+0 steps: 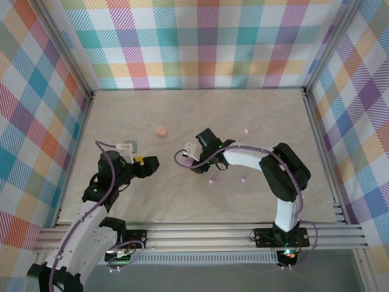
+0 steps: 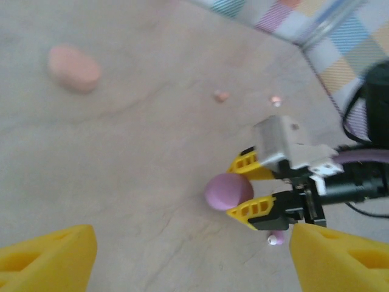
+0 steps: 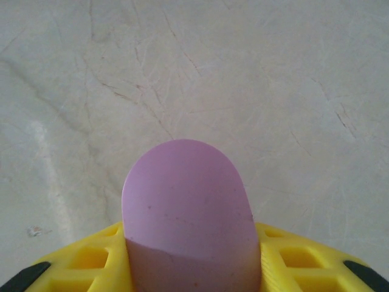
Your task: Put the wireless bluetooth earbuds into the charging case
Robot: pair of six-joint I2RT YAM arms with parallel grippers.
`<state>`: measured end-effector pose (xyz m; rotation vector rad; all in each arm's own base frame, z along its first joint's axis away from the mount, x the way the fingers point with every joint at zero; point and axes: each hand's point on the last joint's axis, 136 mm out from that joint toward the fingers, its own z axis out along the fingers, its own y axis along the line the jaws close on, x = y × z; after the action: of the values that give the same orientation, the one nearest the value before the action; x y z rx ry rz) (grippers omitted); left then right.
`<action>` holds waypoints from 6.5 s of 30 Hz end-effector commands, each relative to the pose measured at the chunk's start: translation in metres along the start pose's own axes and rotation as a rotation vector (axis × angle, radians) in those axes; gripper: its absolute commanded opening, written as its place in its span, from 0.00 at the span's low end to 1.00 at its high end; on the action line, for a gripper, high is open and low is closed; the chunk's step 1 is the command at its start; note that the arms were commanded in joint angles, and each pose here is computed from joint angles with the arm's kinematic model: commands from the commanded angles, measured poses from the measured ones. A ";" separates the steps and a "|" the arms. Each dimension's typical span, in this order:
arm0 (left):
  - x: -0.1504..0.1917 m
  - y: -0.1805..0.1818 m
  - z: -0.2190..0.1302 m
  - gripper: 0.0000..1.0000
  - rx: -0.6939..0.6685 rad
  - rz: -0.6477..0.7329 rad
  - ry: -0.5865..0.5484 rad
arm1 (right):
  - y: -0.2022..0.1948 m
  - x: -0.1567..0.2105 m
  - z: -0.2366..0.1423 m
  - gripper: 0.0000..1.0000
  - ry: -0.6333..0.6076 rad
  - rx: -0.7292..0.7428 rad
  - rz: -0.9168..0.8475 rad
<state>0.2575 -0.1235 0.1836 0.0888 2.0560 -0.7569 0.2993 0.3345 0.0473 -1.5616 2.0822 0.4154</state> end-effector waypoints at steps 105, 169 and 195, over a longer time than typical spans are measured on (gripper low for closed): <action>0.015 -0.179 0.016 0.55 0.746 0.777 -0.060 | 0.088 -0.081 -0.209 0.07 -0.407 -0.250 -0.323; 0.013 -0.165 0.011 0.11 0.670 0.635 -0.050 | 0.065 -0.087 -0.209 0.70 -0.389 -0.144 -0.237; 0.020 -0.164 0.009 0.08 0.681 0.658 -0.027 | 0.020 -0.095 -0.215 0.70 -0.382 0.042 -0.129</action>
<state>0.2117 -0.2629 0.2392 1.0018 1.5546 -0.9260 0.2294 0.3078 0.2486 -1.5668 1.7244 0.6466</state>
